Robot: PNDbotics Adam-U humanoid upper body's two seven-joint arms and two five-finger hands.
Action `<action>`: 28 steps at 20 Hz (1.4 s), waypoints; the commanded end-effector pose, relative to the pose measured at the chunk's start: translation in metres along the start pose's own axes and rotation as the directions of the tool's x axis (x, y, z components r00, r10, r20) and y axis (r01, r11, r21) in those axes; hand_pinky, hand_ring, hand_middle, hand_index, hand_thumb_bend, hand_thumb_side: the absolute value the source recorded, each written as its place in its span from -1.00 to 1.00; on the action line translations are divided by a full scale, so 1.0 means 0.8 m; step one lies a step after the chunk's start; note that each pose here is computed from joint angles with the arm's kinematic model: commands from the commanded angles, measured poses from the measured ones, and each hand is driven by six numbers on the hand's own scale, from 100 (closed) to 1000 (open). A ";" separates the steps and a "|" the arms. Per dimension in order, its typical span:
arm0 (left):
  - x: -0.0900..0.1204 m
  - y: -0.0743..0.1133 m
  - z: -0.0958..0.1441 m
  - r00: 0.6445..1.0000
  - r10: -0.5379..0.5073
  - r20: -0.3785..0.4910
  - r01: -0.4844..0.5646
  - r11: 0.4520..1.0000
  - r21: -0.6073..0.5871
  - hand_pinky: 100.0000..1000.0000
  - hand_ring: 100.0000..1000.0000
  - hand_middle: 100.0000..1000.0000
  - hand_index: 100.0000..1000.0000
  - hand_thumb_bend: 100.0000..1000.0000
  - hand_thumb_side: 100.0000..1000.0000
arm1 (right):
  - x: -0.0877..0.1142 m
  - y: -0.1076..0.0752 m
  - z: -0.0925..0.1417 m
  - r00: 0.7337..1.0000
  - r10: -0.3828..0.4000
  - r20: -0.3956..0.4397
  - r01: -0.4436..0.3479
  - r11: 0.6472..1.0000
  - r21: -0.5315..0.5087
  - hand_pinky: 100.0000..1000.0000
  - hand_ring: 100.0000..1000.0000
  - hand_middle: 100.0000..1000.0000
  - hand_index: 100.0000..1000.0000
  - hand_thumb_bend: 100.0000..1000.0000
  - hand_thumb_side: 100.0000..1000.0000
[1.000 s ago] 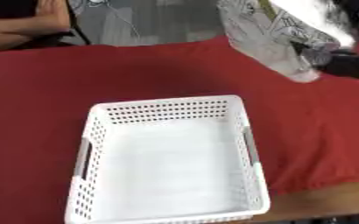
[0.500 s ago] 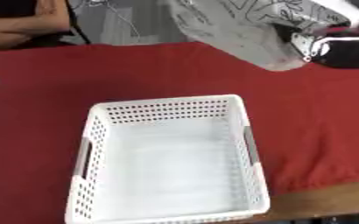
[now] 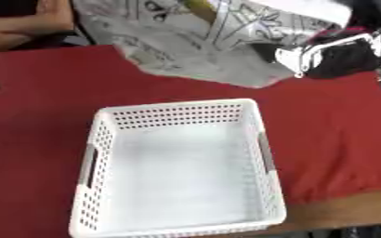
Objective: Pick up objects on the table and place them in the box.
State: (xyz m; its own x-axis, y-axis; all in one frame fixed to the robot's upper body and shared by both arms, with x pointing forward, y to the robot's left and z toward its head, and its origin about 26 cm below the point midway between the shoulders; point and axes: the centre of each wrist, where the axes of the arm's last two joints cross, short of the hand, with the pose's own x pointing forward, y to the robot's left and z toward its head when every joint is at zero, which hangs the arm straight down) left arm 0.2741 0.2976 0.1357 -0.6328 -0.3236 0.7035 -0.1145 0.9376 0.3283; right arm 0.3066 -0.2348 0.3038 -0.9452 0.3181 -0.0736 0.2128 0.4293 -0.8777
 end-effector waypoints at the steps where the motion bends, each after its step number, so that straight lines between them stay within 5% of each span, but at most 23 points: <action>1: 0.007 0.002 -0.004 1.000 -0.003 0.027 0.003 1.000 -0.009 0.44 0.70 0.94 0.89 0.39 1.00 | 0.009 0.003 -0.014 0.998 -0.013 0.055 0.010 0.998 0.057 -1.00 -1.00 -1.00 -0.76 -1.00 -0.37; 5: 0.007 0.001 -0.004 1.000 0.000 0.028 0.001 1.000 -0.014 0.44 0.70 0.94 0.89 0.39 1.00 | 0.011 0.021 -0.021 0.996 -0.049 0.073 0.039 0.990 0.138 -1.00 -1.00 -0.96 -0.64 -1.00 -0.39; 6: 0.008 0.001 -0.004 1.000 0.000 0.029 0.000 1.000 -0.014 0.45 0.70 0.94 0.89 0.39 1.00 | 0.009 0.027 -0.022 0.996 -0.059 0.072 0.047 0.986 0.157 -1.00 -0.91 -0.85 -0.55 -1.00 -0.36; 7: 0.008 0.001 -0.004 1.000 0.001 0.030 0.000 1.000 -0.014 0.45 0.70 0.94 0.89 0.39 1.00 | 0.007 0.032 -0.023 0.995 -0.066 0.072 0.052 0.983 0.178 -1.00 -0.65 -0.64 -0.33 -1.00 -0.08; 8: 0.008 0.001 -0.004 1.000 0.001 0.030 0.000 1.000 -0.013 0.45 0.70 0.94 0.89 0.39 1.00 | 0.005 0.036 -0.023 0.995 -0.067 0.074 0.051 0.979 0.197 -1.00 -0.71 -0.68 -0.38 -1.00 -0.15; 9: 0.008 0.001 -0.004 1.000 0.001 0.030 -0.001 1.000 -0.014 0.45 0.70 0.94 0.89 0.39 1.00 | 0.004 0.040 -0.023 0.995 -0.061 0.079 0.042 0.972 0.230 -0.71 -0.19 -0.18 0.16 -1.00 0.43; 10: 0.008 0.001 -0.004 1.000 0.001 0.030 -0.001 1.000 -0.014 0.45 0.70 0.94 0.89 0.38 1.00 | 0.003 0.044 -0.022 0.995 -0.048 0.089 0.022 0.962 0.272 -0.54 -0.07 -0.05 0.30 -1.00 0.51; 11: 0.008 0.001 -0.004 1.000 0.002 0.030 -0.001 1.000 -0.015 0.45 0.71 0.94 0.89 0.38 1.00 | 0.003 0.047 -0.022 0.994 -0.026 0.102 -0.008 0.947 0.321 -0.17 0.23 0.25 0.53 -1.00 0.63; 12: 0.008 0.001 -0.004 1.000 0.002 0.030 -0.001 1.000 -0.016 0.45 0.71 0.94 0.89 0.38 1.00 | 0.002 0.050 -0.021 0.994 -0.005 0.112 -0.037 0.929 0.367 -0.05 0.32 0.34 0.59 -0.85 0.36; 13: 0.008 0.001 -0.004 1.000 0.002 0.030 -0.001 1.000 -0.016 0.45 0.71 0.94 0.89 0.39 1.00 | 0.000 0.054 -0.019 0.993 0.014 0.118 -0.062 0.908 0.414 0.26 0.52 0.54 0.75 -0.87 0.70; 14: 0.008 0.001 -0.004 1.000 0.002 0.030 -0.001 1.000 -0.016 0.45 0.71 0.94 0.89 0.39 1.00 | -0.002 0.057 -0.018 0.992 0.025 0.121 -0.078 0.889 0.451 0.17 0.47 0.48 0.70 -0.94 0.69; 16: 0.008 0.001 -0.004 1.000 0.001 0.030 -0.001 1.000 -0.016 0.45 0.71 0.94 0.89 0.38 1.00 | -0.005 0.062 -0.015 0.992 0.036 0.122 -0.093 0.859 0.503 0.54 0.68 0.73 0.89 -0.57 0.68; 17: 0.008 0.001 -0.004 1.000 0.001 0.030 -0.001 1.000 -0.016 0.45 0.71 0.94 0.89 0.38 1.00 | -0.008 0.065 -0.012 0.993 0.041 0.115 -0.097 0.837 0.539 0.83 0.87 0.93 1.00 -0.22 0.69; 21: 0.008 0.001 -0.004 1.000 0.001 0.029 -0.001 1.000 -0.017 0.45 0.71 0.94 0.89 0.38 1.00 | -0.014 0.069 -0.005 0.995 0.051 0.087 -0.093 0.785 0.612 1.00 1.00 1.00 1.00 0.06 0.70; 28: 0.008 0.000 -0.004 1.000 0.002 0.029 -0.001 1.000 -0.019 0.45 0.71 0.94 0.89 0.38 1.00 | -0.019 0.067 0.003 0.996 0.076 0.042 -0.086 0.780 0.620 1.00 1.00 1.00 1.00 0.06 0.70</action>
State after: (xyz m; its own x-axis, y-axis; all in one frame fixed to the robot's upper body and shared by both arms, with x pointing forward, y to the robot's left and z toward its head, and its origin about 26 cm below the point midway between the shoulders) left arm 0.2743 0.2960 0.1355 -0.6354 -0.3200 0.7028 -0.1003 0.9366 0.3358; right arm 0.3320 -0.2155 0.2495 -0.9371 0.3264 -0.1237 0.0654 -0.1839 -0.9808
